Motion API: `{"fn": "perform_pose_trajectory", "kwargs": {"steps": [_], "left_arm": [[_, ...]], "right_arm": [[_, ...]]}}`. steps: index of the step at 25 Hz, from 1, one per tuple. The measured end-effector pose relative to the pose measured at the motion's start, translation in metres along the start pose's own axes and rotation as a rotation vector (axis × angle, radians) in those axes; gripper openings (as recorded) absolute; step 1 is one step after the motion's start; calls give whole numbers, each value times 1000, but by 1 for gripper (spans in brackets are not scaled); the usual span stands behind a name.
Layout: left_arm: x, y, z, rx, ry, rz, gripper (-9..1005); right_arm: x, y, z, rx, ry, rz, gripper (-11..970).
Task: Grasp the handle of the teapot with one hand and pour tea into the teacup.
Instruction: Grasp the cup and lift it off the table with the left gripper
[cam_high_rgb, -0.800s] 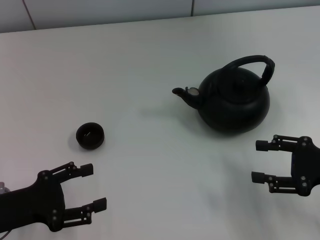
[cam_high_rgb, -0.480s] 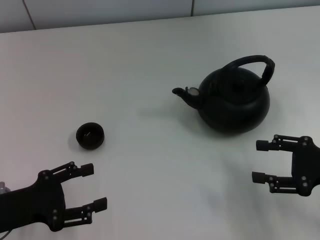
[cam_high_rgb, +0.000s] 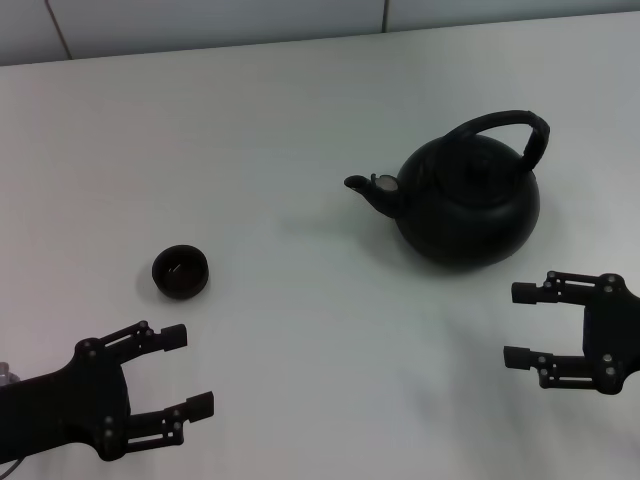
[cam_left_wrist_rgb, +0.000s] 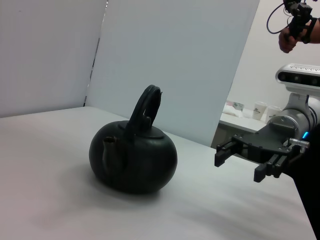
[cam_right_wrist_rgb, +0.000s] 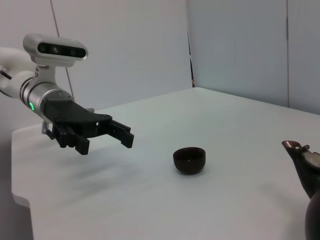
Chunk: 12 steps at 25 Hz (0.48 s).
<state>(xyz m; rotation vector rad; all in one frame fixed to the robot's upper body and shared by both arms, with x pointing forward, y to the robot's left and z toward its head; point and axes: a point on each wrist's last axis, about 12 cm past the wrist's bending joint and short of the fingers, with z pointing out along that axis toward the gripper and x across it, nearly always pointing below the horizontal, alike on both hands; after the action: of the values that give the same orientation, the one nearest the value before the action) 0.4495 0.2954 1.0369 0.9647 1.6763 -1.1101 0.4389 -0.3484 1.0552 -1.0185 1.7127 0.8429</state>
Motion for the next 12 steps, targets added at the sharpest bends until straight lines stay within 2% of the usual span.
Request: {"fn": "perform_pose_trajectory", "kwargs": {"steps": [12], "left_arm": [[0,0,3,-4,-10,3,863]], "right_arm": [[0,0,0,0,0,0,731]]}}
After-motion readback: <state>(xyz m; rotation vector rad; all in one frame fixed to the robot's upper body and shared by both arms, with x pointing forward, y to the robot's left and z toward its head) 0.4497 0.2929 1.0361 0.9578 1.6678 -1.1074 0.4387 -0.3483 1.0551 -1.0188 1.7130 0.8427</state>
